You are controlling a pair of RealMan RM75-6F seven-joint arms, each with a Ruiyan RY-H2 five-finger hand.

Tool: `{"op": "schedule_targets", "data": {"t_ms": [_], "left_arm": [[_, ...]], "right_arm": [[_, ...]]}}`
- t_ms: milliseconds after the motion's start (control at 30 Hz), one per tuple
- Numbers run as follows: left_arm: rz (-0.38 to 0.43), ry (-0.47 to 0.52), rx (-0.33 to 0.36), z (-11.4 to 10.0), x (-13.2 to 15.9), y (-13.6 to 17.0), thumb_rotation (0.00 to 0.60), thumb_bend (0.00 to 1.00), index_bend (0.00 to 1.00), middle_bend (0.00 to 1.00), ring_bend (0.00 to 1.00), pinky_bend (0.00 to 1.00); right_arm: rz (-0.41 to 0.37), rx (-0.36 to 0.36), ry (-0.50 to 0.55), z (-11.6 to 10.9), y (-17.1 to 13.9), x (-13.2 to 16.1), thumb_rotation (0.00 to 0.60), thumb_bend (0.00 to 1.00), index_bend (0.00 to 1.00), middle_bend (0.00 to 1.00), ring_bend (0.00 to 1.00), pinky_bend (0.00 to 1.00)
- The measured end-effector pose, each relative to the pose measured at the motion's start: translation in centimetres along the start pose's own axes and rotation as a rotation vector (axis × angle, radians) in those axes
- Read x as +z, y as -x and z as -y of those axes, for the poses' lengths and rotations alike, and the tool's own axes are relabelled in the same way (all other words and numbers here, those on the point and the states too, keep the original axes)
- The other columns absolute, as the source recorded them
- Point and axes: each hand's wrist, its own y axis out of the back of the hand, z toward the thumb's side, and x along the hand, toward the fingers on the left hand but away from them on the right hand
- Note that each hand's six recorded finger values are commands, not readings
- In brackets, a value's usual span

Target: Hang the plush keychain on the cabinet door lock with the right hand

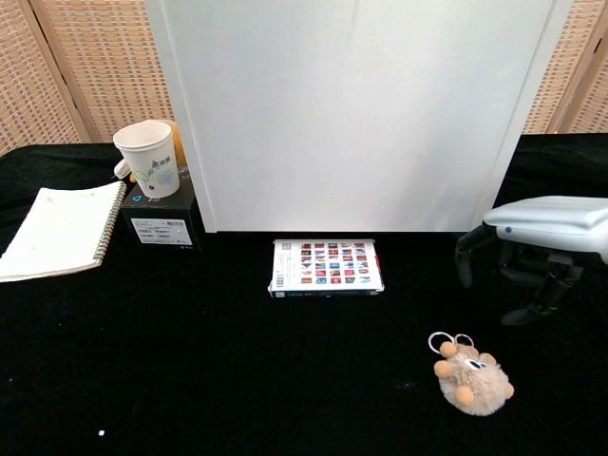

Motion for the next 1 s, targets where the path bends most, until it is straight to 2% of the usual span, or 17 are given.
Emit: {"op": "schedule_targets", "data": {"t_ms": [167, 333, 500, 667, 1000], "left_arm": [[-0.002, -0.006, -0.014, 0.3, 0.1, -0.4, 0.6, 0.0, 0.0, 0.0, 0.0, 0.0], [-0.01, -0.007, -0.022, 0.5, 0.0, -0.6, 0.6, 0.0, 0.0, 0.0, 0.0, 0.0], [-0.022, 0.0, -0.033, 0.6, -0.2, -0.7, 0.6, 0.0, 0.0, 0.0, 0.0, 0.0], [-0.021, 0.002, -0.035, 0.6, -0.2, -0.8, 0.6, 0.0, 0.0, 0.0, 0.0, 0.0], [-0.017, 0.001, -0.039, 0.7, -0.1, -0.8, 0.6, 0.0, 0.0, 0.0, 0.0, 0.0]], "right_arm": [[0.037, 0.04, 0.026, 0.7, 2.1, -0.1, 0.6, 0.49, 0.49, 0.93, 0.9, 1.0], [0.075, 0.068, 0.044, 1.4, 3.9, 0.2, 0.6, 0.51, 0.5, 0.94, 0.9, 1.0], [0.089, 0.084, 0.0, 2.6, 5.2, 1.4, 0.6, 0.51, 0.51, 0.94, 0.9, 1.0], [0.094, 0.086, -0.047, 3.7, 5.8, 2.2, 0.6, 0.51, 0.52, 0.94, 0.91, 1.0], [0.094, 0.093, -0.064, 4.3, 6.2, 3.1, 0.6, 0.52, 0.53, 0.94, 0.91, 1.0]]}}
